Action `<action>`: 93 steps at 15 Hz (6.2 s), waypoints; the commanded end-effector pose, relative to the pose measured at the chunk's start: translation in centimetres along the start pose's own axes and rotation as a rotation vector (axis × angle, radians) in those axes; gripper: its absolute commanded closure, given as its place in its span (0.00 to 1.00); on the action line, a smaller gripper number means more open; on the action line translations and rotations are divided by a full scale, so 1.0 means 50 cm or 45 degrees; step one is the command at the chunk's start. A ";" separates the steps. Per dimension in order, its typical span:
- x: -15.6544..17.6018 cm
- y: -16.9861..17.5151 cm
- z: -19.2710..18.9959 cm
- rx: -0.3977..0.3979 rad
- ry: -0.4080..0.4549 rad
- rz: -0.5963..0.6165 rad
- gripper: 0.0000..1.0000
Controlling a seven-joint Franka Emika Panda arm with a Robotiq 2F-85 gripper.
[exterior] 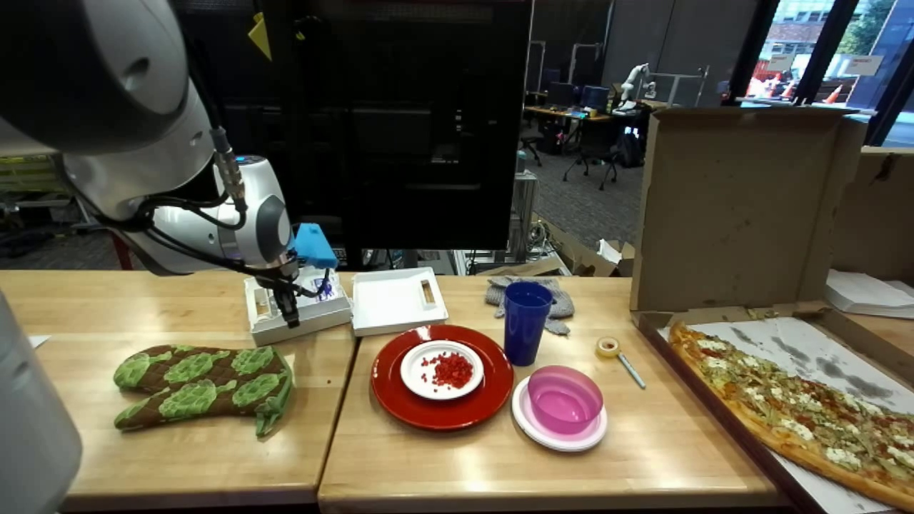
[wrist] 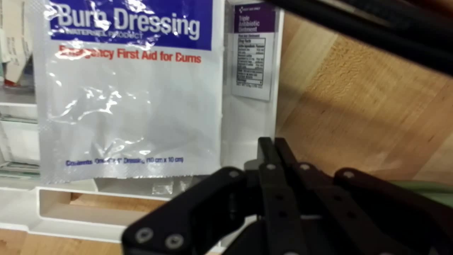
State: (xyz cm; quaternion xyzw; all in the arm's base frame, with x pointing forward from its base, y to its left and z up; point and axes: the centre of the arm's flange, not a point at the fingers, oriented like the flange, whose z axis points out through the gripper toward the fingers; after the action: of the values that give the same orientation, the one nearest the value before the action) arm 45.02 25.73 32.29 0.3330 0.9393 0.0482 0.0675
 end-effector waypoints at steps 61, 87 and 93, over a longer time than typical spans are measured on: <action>-0.156 0.049 -0.132 0.155 -0.400 -0.520 0.00; -0.322 -0.371 -0.281 0.097 -0.322 1.275 0.00; -0.379 -0.429 -0.297 0.067 -0.282 1.587 0.00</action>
State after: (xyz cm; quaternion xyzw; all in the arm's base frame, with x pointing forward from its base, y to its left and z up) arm 44.48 -1.81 45.14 0.7918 0.5982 0.0073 0.1236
